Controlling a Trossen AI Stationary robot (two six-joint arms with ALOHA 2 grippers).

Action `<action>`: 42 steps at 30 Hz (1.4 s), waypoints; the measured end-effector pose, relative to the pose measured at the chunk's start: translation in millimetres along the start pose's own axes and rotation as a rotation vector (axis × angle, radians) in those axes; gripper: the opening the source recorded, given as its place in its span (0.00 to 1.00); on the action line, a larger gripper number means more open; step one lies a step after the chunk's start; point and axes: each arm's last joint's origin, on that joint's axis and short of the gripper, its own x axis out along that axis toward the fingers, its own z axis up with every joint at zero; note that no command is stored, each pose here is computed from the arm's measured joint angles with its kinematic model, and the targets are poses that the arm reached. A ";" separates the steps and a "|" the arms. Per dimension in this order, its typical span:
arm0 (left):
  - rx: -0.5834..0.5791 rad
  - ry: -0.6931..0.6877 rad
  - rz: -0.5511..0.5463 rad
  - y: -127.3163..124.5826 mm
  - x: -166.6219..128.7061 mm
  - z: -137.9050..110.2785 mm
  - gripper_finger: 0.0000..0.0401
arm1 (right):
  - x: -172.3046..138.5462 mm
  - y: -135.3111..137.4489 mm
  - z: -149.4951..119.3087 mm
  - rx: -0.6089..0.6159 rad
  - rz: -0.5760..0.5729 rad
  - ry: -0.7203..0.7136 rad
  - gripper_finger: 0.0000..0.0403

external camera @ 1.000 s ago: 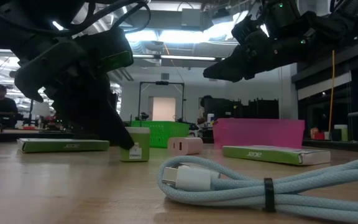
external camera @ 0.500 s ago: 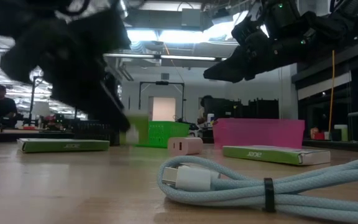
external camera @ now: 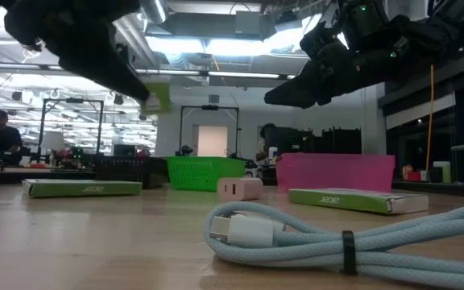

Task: Pick and place items into bin
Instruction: Put the green charger adapter into the green bin

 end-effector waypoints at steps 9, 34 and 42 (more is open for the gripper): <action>-0.040 -0.132 -0.045 13.9 -13.3 -10.3 0.34 | 0.0 0.1 0.0 0.000 0.000 0.000 0.27; -0.112 -0.185 0.069 62.4 -9.1 4.6 0.35 | 0.0 -0.1 0.1 0.000 -0.001 -0.001 0.27; -0.194 -0.196 0.156 83.6 -3.7 7.4 0.35 | 0.0 -0.1 0.1 0.000 -0.001 -0.001 0.27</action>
